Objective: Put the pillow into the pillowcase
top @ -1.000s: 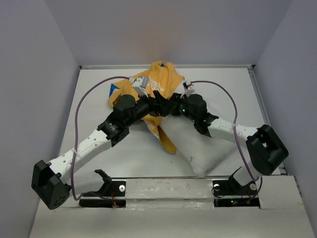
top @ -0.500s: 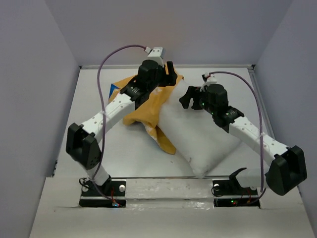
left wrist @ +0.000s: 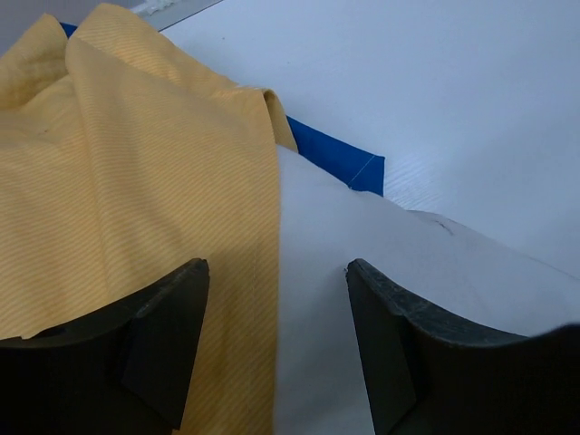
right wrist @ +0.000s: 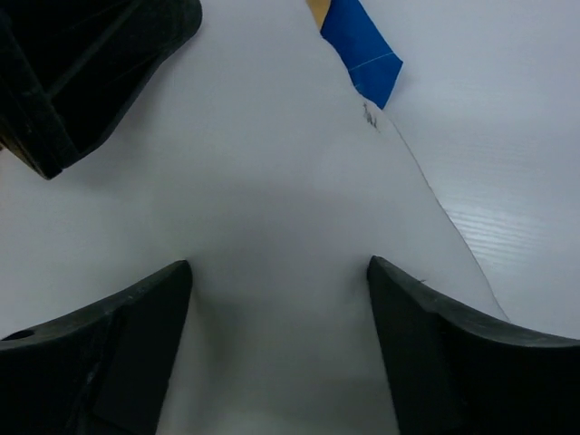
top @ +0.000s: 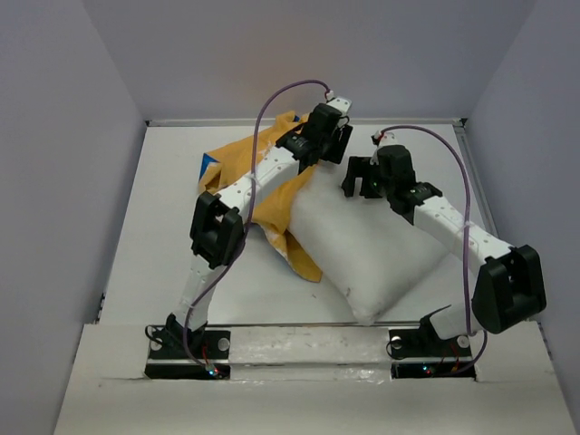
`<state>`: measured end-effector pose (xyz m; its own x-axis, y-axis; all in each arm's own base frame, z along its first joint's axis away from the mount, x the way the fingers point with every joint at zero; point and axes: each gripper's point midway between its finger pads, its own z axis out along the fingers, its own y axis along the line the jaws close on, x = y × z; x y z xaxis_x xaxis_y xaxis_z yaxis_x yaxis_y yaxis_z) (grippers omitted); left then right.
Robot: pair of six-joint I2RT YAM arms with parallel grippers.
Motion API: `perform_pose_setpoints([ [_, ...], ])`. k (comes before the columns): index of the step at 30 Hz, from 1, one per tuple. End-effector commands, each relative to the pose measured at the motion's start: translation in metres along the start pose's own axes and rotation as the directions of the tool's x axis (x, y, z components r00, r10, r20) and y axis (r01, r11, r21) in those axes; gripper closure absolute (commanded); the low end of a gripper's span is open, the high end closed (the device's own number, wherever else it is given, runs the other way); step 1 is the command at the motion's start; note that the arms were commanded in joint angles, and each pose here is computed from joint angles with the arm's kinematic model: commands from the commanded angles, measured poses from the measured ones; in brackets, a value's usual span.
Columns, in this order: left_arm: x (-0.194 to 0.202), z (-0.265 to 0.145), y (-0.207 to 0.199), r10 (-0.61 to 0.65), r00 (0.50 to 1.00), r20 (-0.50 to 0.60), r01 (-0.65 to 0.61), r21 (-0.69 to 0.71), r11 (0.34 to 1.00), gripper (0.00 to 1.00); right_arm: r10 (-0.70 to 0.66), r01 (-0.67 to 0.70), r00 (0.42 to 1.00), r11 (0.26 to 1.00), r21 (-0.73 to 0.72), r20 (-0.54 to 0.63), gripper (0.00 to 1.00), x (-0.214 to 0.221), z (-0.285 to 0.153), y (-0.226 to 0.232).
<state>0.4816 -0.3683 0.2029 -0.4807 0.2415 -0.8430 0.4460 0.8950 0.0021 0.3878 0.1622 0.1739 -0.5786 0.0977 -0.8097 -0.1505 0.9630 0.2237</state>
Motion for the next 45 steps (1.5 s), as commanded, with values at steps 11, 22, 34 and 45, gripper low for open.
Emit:
perform_pose_setpoints([
  [11, 0.008, 0.011, 0.030, 0.157, 0.984, -0.087, -0.173, -0.218, 0.961, 0.87, 0.013, -0.011, 1.000, 0.945, -0.328, 0.005, 1.00, 0.027, -0.028, 0.078],
  [22, -0.018, -0.027, -0.006, 0.041, 0.998, 0.053, -0.041, -0.010, 0.999, 1.00, 0.017, 0.001, 0.999, 0.933, -0.360, 0.047, 0.98, 0.028, -0.063, 0.101],
  [34, -0.047, -0.102, -0.052, -0.144, 0.974, 0.175, 0.078, 0.337, 0.938, 1.00, -0.002, 0.044, 0.994, 0.919, -0.392, 0.106, 0.04, -0.028, -0.072, 0.076],
  [45, -0.058, -0.140, -0.092, -0.247, 0.955, 0.167, 0.107, 0.582, 0.806, 1.00, 0.025, -0.067, 0.996, 0.817, -0.573, -0.082, 0.00, 0.022, -0.023, 0.118],
])
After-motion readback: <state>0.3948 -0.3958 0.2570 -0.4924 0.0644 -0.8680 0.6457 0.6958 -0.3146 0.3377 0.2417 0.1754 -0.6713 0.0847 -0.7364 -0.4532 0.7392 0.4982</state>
